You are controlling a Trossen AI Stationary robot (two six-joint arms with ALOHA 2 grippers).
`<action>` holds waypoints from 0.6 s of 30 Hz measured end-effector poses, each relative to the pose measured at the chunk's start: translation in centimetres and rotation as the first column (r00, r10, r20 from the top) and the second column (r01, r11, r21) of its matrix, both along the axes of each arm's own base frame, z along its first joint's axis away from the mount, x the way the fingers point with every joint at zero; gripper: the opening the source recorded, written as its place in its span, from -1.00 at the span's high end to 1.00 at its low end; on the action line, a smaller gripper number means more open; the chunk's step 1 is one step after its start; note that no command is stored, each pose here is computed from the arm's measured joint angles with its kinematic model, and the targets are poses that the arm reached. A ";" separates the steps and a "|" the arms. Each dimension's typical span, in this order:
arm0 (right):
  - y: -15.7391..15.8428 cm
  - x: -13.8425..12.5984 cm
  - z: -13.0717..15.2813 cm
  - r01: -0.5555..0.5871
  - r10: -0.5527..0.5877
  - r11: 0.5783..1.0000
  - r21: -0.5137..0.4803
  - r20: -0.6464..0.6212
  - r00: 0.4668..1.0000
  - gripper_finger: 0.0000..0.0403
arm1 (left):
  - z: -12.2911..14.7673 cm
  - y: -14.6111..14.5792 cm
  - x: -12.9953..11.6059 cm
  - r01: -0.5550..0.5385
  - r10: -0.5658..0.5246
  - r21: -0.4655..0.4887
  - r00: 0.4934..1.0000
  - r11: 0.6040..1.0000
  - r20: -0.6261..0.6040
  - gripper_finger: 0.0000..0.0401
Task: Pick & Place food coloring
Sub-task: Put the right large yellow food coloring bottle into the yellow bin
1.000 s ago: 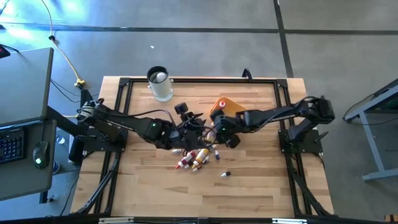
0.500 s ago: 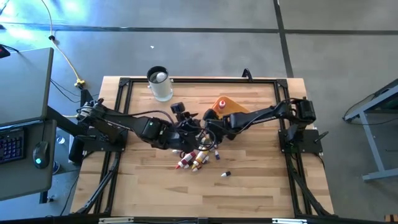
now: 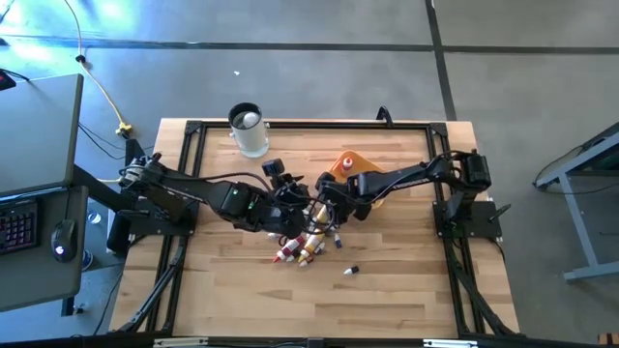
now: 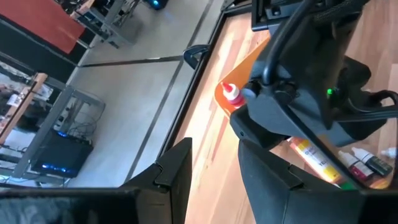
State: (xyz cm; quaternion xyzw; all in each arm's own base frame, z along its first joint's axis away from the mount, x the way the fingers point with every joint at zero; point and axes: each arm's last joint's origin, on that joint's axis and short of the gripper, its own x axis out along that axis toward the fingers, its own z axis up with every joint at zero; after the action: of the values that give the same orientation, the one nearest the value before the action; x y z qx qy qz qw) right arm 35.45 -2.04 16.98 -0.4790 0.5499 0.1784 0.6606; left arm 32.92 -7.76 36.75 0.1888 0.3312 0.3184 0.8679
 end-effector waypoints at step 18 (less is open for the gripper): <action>0.6 -0.2 0.1 0.040 -0.040 0.996 -0.082 0.003 0.999 0.47 | 0.0 0.0 0.0 -0.001 0.001 0.001 1.000 1.000 0.001 0.36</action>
State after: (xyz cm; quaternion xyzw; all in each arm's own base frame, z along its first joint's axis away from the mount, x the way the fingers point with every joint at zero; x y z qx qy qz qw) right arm 35.29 -1.42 17.10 -0.4947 0.5658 0.1419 0.6442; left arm 32.91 -7.75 36.75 0.1888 0.3308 0.3191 0.8678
